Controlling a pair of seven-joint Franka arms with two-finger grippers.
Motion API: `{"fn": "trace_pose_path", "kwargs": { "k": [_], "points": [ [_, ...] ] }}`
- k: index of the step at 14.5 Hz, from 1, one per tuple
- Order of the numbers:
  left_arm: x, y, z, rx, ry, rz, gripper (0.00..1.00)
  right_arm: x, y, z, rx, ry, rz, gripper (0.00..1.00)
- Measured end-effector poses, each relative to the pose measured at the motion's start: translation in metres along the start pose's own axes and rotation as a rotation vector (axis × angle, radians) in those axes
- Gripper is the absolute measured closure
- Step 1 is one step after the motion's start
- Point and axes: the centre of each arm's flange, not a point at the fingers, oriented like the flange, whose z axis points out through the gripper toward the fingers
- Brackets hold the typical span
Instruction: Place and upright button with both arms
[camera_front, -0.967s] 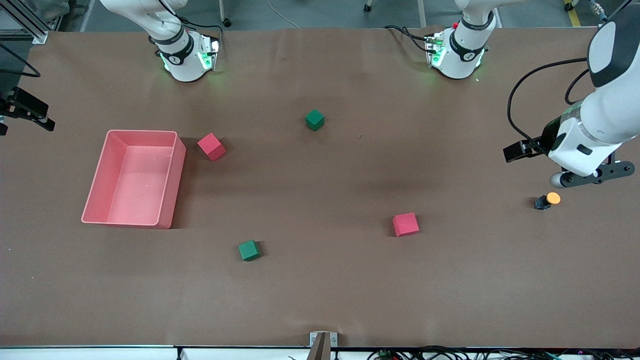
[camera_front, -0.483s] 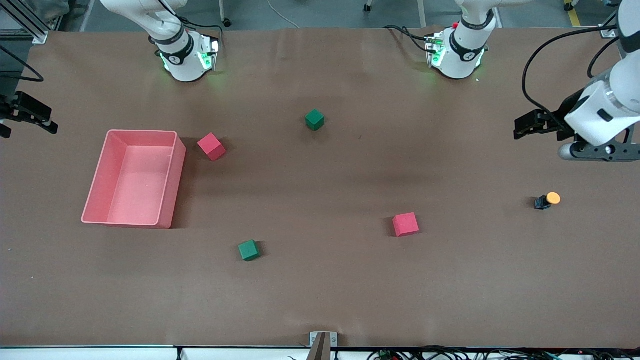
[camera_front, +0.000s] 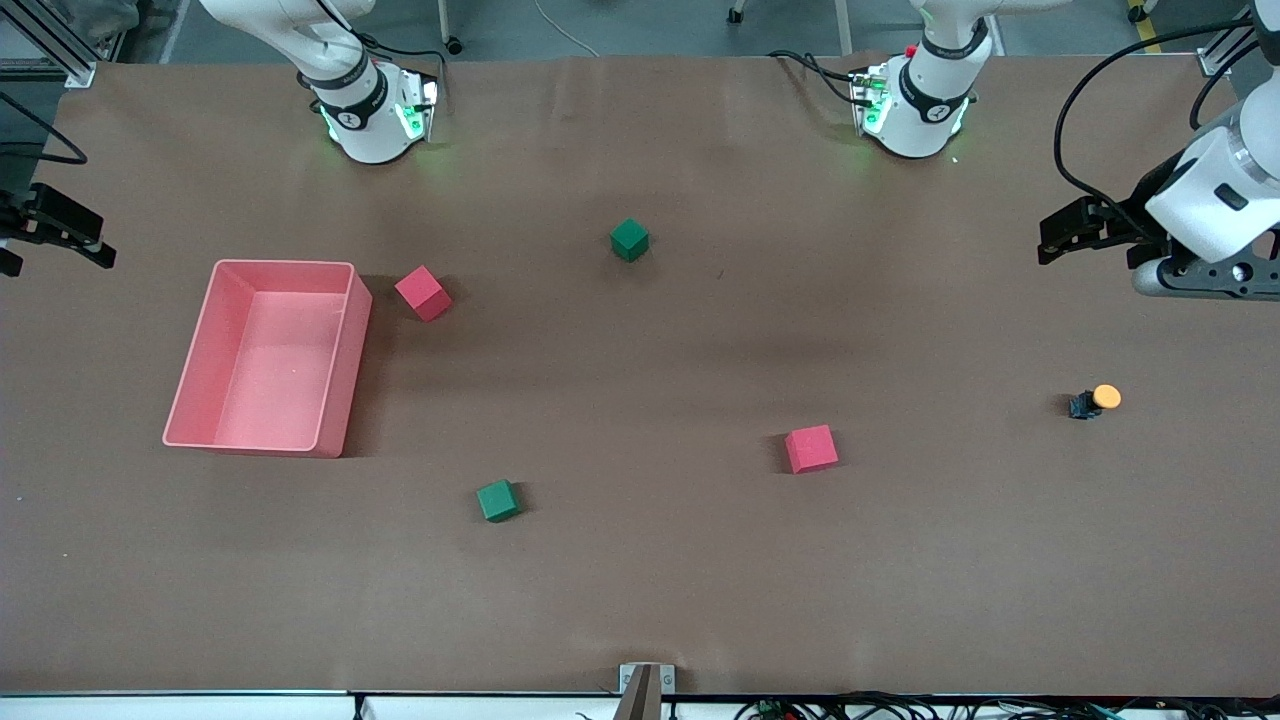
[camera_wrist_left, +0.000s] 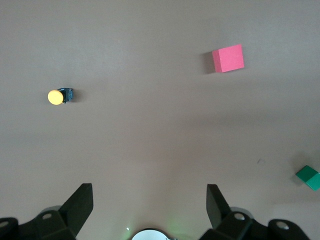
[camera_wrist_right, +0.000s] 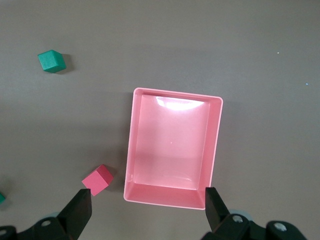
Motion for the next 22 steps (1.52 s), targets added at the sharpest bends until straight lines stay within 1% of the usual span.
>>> {"fn": "trace_pose_path", "kwargs": {
  "k": [5, 9, 11, 16, 22],
  "points": [
    [-0.016, 0.0, -0.013, 0.004, 0.021, -0.003, 0.0, 0.002, 0.001, 0.004, 0.0, -0.008, 0.001, 0.0],
    [-0.029, -0.001, -0.032, 0.006, 0.074, -0.006, 0.0, 0.002, 0.003, 0.004, 0.0, -0.008, 0.005, 0.0],
    [-0.034, -0.001, -0.037, 0.007, 0.086, -0.006, 0.0, 0.002, 0.004, 0.004, 0.0, -0.008, 0.007, 0.0],
    [-0.034, 0.0, -0.03, 0.008, 0.102, -0.005, 0.0, 0.002, 0.004, 0.004, 0.0, -0.008, 0.007, 0.0],
    [-0.035, 0.0, -0.034, 0.014, 0.132, -0.004, 0.0, 0.003, 0.004, 0.007, 0.0, -0.012, 0.007, 0.0]
  ]
}}
